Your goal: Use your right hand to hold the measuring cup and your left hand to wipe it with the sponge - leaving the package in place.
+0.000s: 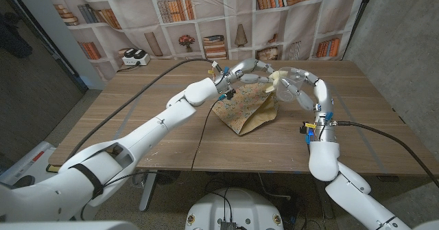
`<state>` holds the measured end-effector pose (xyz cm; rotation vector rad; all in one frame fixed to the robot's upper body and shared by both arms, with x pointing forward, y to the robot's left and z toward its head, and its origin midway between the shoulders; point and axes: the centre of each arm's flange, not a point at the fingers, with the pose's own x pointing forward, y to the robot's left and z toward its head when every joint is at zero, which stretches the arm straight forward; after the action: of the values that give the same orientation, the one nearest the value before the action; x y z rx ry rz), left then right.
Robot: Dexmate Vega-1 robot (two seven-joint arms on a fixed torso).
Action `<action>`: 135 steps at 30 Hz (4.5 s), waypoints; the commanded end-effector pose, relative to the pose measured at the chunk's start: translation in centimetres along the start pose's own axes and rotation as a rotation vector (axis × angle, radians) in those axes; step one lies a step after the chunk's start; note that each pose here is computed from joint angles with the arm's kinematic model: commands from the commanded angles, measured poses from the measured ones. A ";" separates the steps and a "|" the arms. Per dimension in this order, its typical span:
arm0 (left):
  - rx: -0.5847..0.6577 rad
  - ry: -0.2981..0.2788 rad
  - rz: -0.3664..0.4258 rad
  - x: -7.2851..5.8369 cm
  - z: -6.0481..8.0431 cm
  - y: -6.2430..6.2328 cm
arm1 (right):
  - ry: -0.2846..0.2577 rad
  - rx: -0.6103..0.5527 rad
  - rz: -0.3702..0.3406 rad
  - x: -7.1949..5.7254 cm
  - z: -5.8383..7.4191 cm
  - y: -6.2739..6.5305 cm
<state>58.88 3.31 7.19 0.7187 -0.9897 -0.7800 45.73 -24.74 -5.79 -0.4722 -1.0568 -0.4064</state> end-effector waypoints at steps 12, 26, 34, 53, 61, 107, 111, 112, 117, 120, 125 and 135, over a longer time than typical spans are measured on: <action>-0.028 -0.015 -0.004 0.8 0.1 -0.3 | 0.012 0.036 0.015 -0.1 -0.6 1.3; -0.019 -0.078 0.012 1.5 1.8 0.2 | 0.031 0.012 0.002 -1.0 -1.0 1.5; -0.053 -0.043 -0.001 1.1 0.7 -0.6 | -0.009 0.018 -0.034 -0.3 -0.3 1.3; -0.115 0.006 -0.022 0.8 -1.1 -2.0 | -0.085 0.031 -0.116 2.1 0.7 0.6; -0.119 -0.001 -0.023 1.1 -1.1 -2.0 | -0.078 0.033 -0.115 2.0 0.5 0.6; -0.104 -0.025 0.006 1.5 -0.1 -0.7 | -0.047 0.047 -0.131 1.3 -0.7 1.5; -0.122 -0.021 -0.004 1.6 -0.5 -1.1 | -0.057 0.046 -0.148 1.6 -0.4 1.3; -0.125 -0.020 -0.006 1.6 -0.6 -1.2 | -0.060 0.045 -0.151 1.7 -0.4 1.2; -0.137 -0.015 -0.013 1.6 -0.8 -1.5 | -0.071 0.040 -0.164 1.9 -0.1 1.0; -0.140 -0.013 -0.014 1.5 -0.9 -1.6 | -0.073 0.035 -0.165 1.9 0.0 1.0; -0.144 -0.010 -0.013 1.4 -1.0 -1.6 | -0.078 0.030 -0.167 2.0 0.1 0.9; -0.121 -0.014 0.001 0.9 -0.4 -0.7 | -0.099 0.017 -0.166 2.2 0.9 1.3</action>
<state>59.81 1.65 6.24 0.6034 -0.9331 -0.8530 47.03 -23.93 -4.17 -0.3775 -1.1801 -0.5174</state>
